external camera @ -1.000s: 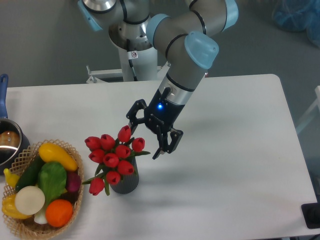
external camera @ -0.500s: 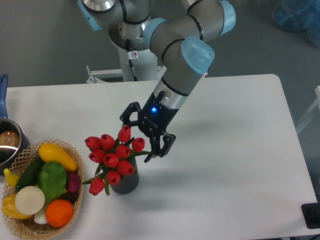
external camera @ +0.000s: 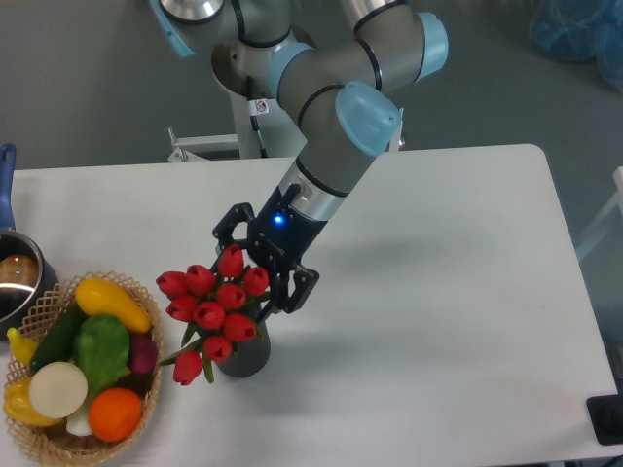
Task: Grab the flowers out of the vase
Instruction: 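Lower the open gripper around the tulip stems just above the vase rim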
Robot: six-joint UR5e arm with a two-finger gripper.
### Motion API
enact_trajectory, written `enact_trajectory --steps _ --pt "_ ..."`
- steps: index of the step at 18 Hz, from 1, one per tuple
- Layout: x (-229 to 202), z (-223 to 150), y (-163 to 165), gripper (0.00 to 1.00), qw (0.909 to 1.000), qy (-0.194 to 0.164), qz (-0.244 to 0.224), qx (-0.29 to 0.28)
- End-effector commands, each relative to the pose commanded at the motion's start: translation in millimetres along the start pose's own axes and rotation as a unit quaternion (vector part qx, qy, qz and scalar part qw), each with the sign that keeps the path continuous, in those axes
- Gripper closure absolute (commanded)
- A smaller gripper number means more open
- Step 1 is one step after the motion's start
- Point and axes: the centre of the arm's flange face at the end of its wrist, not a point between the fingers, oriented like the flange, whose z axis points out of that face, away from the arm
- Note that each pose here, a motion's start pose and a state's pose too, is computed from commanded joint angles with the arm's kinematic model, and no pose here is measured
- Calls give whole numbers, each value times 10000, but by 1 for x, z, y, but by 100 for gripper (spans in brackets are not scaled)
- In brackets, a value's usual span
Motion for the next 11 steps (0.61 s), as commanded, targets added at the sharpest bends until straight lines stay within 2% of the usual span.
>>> enact_trajectory --steps 9,11 --pt "1 5 13 0 9996 166 -39 228" --pt "-3 0 24 0 9992 167 -97 341"
